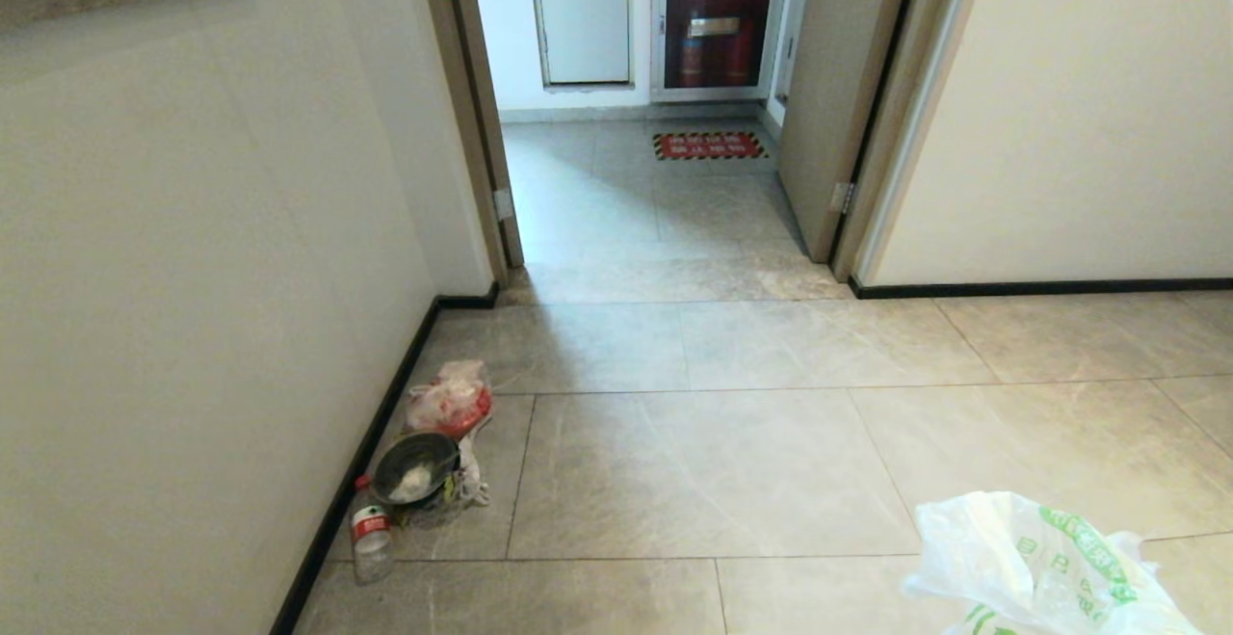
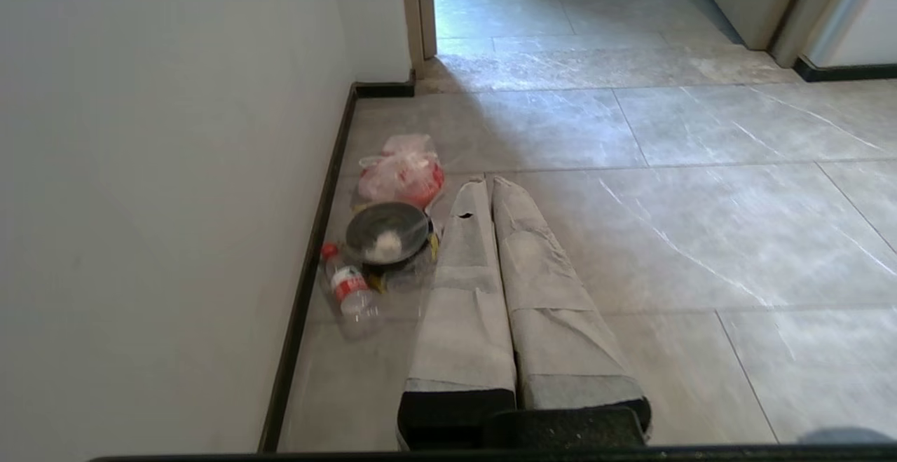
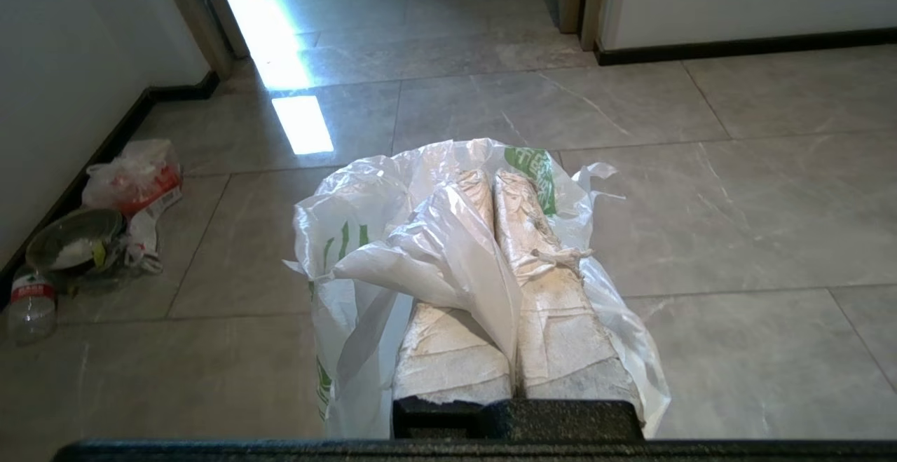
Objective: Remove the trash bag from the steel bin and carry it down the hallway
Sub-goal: Put the trash bag at the door
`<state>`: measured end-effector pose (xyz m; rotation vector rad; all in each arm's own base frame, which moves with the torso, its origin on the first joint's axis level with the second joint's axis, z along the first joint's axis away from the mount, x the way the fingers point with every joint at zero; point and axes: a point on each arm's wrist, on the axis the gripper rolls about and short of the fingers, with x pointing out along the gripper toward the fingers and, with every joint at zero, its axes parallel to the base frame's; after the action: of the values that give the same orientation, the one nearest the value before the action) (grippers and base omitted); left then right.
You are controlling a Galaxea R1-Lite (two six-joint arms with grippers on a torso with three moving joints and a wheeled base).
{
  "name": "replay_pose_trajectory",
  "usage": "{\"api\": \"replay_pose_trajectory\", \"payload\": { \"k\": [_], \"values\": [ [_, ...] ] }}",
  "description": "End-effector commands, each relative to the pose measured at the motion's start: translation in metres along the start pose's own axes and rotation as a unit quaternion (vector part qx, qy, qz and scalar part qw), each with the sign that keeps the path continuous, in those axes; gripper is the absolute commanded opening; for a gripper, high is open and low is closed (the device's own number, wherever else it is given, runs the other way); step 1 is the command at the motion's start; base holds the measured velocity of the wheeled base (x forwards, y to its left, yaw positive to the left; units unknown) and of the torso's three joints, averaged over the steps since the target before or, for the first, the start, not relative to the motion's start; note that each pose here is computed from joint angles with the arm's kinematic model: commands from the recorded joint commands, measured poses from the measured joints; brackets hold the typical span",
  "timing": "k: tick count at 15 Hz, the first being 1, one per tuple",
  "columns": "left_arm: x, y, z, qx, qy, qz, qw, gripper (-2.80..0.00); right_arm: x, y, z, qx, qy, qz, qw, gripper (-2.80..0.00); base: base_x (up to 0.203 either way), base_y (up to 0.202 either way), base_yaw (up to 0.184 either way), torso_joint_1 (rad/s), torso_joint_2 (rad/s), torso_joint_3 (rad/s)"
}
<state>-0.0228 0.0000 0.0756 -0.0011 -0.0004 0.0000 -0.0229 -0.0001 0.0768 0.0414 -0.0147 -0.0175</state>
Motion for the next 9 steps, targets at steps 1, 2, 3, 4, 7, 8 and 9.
{"api": "replay_pose_trajectory", "payload": {
  "k": [1, 2, 3, 4, 7, 8, 9],
  "values": [
    [0.0000, 0.0000, 0.0001, 0.000, -0.001, 0.000, 1.0000, -2.80, 0.0001, 0.0000, -0.0004, 0.000, 0.000, 0.000, 1.000, -2.80, 0.179, 0.000, 0.002, -0.002, 0.00, -0.002],
    [0.0000, 0.0000, 0.0001, 0.000, -0.001, 0.000, 1.0000, -2.80, 0.0001, 0.0000, -0.0004, 0.000, 0.000, 0.000, 1.000, -2.80, 0.186, 0.000, -0.002, 0.007, 0.00, 0.000],
    [0.0000, 0.0000, -0.0001, 0.000, 0.000, 0.000, 1.0000, -2.80, 0.0001, 0.0000, -0.0004, 0.000, 0.000, 0.000, 1.000, -2.80, 0.190, 0.000, 0.001, -0.002, 0.00, 0.001],
    [0.0000, 0.0000, 0.0000, 0.000, 0.000, 0.000, 1.0000, -2.80, 0.0001, 0.0000, -0.0004, 0.000, 0.000, 0.000, 1.000, -2.80, 0.208, 0.000, 0.001, 0.012, 0.00, -0.002],
    [0.0000, 0.0000, -0.0001, 0.000, 0.000, 0.000, 1.0000, -2.80, 0.0001, 0.0000, -0.0004, 0.000, 0.000, 0.000, 1.000, -2.80, 0.185, 0.000, -0.003, 0.003, 0.00, 0.003],
    [0.0000, 0.0000, -0.0001, 0.000, 0.000, 0.000, 1.0000, -2.80, 0.0001, 0.0000, -0.0004, 0.000, 0.000, 0.000, 1.000, -2.80, 0.179, 0.000, -0.001, 0.002, 0.01, -0.001],
    [0.0001, 0.0000, 0.0001, 0.000, 0.000, 0.000, 1.0000, -2.80, 0.0001, 0.0000, -0.0004, 0.000, 0.000, 0.000, 1.000, -2.80, 0.187, 0.000, -0.002, 0.003, 0.00, 0.002]
  ]
}}
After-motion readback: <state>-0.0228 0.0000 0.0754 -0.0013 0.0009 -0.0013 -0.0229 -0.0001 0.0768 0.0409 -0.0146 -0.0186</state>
